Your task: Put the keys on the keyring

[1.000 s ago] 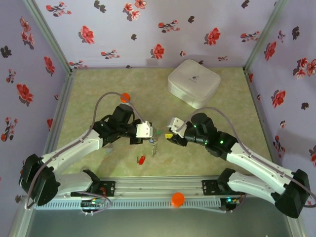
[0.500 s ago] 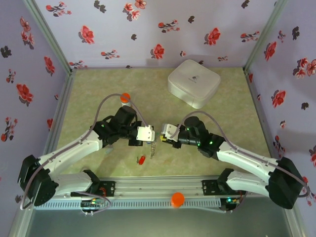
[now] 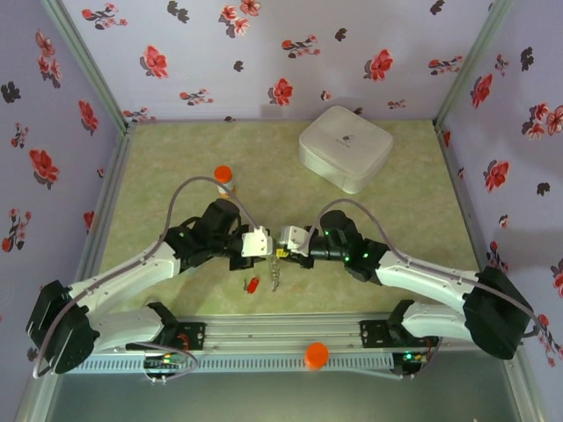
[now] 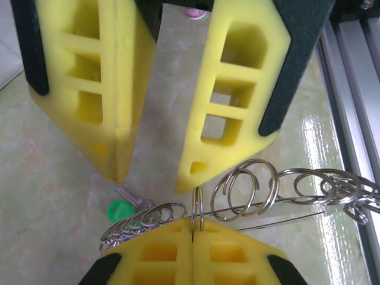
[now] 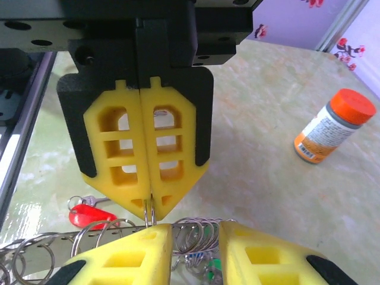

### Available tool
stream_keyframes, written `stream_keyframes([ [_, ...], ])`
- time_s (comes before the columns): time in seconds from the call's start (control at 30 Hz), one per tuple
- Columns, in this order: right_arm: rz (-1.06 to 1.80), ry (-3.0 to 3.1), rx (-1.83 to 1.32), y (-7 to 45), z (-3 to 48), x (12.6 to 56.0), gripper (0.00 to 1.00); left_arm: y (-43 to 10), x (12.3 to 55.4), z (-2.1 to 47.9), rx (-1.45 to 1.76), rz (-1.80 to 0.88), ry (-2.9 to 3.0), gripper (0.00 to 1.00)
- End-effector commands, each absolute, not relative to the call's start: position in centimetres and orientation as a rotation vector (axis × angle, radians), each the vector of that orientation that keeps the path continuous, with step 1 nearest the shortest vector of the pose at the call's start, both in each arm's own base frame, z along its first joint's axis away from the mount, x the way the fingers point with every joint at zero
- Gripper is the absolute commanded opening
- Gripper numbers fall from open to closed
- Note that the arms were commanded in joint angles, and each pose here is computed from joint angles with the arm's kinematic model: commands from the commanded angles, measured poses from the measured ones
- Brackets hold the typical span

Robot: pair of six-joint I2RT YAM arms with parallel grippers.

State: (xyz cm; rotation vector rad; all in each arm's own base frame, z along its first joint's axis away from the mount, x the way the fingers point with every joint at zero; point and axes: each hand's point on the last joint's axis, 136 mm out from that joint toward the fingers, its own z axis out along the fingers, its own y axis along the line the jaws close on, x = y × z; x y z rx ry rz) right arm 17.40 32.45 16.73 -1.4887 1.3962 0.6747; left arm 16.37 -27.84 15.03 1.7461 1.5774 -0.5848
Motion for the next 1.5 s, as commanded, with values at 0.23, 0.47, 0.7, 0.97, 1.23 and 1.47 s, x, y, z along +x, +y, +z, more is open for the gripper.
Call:
stream_keyframes([
  [0.23, 0.734, 1.403, -1.545, 32.3, 15.8, 15.8, 0.31, -28.7, 16.2, 16.2, 1.662, -0.63, 1.529, 0.0],
  [0.47, 0.649, 1.413, -1.534, 30.9, 16.2, 15.9, 0.32, -28.4, 16.1, 15.5, 1.682, -0.606, 1.537, 0.0],
  [0.7, 0.723, 1.402, -1.54, 32.0, 16.7, 15.5, 0.33, -28.6, 16.0, 15.4, 1.69, -0.603, 1.522, 0.0],
  [0.97, 0.75, 1.384, -1.552, 33.3, 16.5, 15.5, 0.3, -28.4, 15.8, 15.2, 1.696, -0.604, 1.525, 0.0],
  [1.23, 0.739, 1.374, -1.553, 33.4, 16.7, 15.5, 0.21, -28.5, 15.6, 15.2, 1.704, -0.607, 1.523, 0.0],
  [1.47, 0.746, 1.375, -1.542, 33.6, 16.5, 15.6, 0.15, -28.6, 15.5, 15.5, 1.695, -0.618, 1.521, 0.0],
])
